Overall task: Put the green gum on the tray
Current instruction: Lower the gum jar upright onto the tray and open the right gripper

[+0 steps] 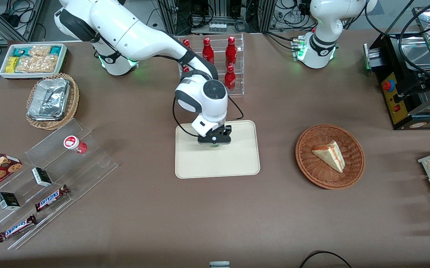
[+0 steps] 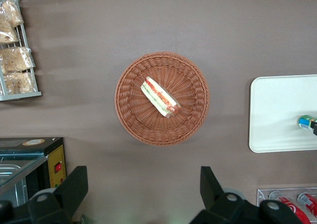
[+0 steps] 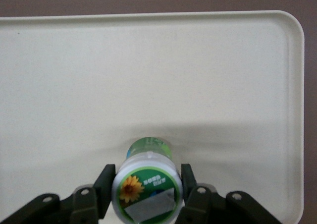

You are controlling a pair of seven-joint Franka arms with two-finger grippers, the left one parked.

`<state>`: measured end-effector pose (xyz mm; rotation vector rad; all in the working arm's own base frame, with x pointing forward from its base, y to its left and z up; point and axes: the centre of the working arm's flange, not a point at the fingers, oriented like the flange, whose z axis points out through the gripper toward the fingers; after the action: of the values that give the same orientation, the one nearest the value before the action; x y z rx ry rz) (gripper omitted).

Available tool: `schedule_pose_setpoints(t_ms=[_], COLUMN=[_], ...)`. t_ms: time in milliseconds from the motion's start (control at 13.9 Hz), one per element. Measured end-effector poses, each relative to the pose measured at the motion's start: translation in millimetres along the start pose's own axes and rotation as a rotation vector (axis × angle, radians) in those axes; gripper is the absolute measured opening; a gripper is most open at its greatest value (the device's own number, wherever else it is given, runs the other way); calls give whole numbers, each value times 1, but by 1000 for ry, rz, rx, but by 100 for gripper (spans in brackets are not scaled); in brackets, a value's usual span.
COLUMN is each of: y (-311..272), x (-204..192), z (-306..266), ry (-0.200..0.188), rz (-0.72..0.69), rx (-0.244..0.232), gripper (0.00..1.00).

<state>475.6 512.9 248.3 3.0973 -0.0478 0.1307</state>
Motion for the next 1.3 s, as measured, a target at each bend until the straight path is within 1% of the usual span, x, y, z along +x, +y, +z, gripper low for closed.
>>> schedule_pose_setpoints(t_ms=[288, 360, 504, 576, 648, 792, 864, 936, 1008, 1080, 1152, 1296], y=[-1, -1, 2, 4, 4, 6, 10, 17, 26, 34, 44, 67], x=[2, 3, 8, 11, 14, 23, 31, 40, 47, 51, 55, 62], z=[3, 3, 3, 3, 1, -10, -22, -37, -53, -70, -88, -129], ry=[0, 3, 12, 16, 20, 36, 49, 60, 63, 57, 40, -19], rz=[4, 6, 14, 18, 22, 34, 46, 58, 62, 61, 60, 51], rx=[4, 8, 12, 15, 18, 32, 39, 35, 20, 6, -2, 6], gripper=[59, 63, 84, 93, 99, 99, 99, 99, 99, 99, 99, 99])
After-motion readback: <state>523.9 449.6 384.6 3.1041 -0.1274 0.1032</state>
